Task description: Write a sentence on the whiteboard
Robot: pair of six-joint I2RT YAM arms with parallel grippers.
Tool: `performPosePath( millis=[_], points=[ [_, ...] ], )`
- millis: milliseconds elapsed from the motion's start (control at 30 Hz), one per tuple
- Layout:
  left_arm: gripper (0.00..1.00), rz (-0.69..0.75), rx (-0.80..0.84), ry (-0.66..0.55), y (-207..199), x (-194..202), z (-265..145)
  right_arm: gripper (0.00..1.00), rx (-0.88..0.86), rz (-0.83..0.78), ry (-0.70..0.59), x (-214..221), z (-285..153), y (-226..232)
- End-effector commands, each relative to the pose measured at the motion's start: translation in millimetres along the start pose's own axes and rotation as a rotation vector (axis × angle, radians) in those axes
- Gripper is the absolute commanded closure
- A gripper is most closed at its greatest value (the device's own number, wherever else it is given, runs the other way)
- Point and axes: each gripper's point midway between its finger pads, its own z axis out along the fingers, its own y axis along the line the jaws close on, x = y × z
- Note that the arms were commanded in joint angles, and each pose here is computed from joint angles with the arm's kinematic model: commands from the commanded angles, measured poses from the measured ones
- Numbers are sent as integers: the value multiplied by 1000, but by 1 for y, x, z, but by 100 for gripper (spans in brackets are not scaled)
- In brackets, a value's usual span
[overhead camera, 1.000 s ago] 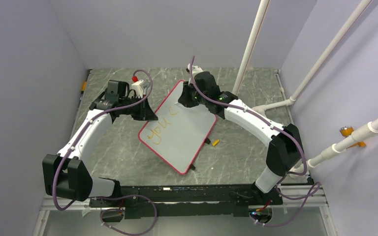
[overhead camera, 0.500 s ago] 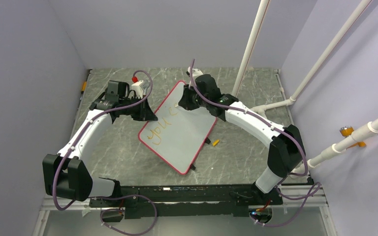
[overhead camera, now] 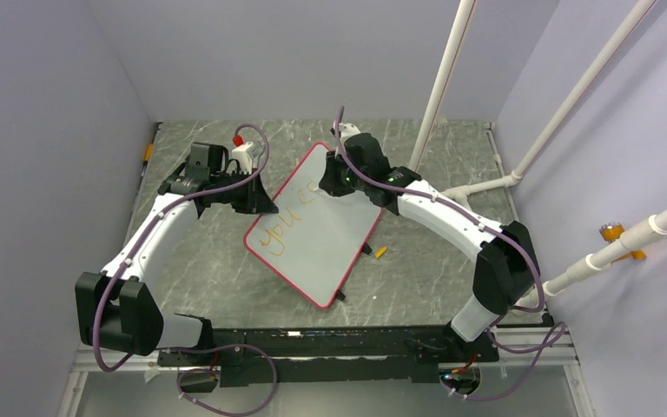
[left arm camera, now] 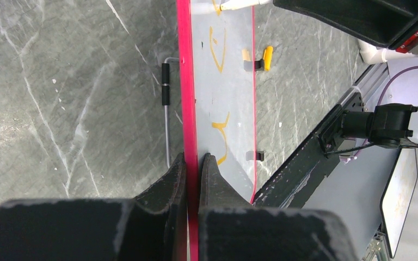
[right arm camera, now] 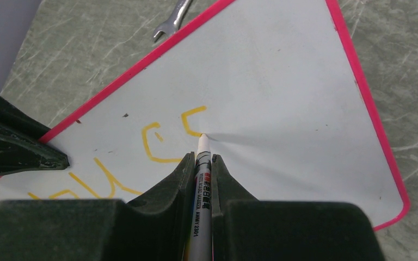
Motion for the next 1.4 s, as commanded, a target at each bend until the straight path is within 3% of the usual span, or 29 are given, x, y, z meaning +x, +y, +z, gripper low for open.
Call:
performPosePath(
  millis=[0, 833, 1367],
  points=[
    [100, 147, -18, -65, -2, -16, -5, 100, 51, -13, -7, -7, -3, -5],
    [100, 150, -15, -65, -4, -15, -5, 100, 21, 4, -74, -41, 4, 8],
    [100, 153, -14, -65, -5, -15, -5, 100, 52, 10, -21, -6, -1, -7]
  ],
)
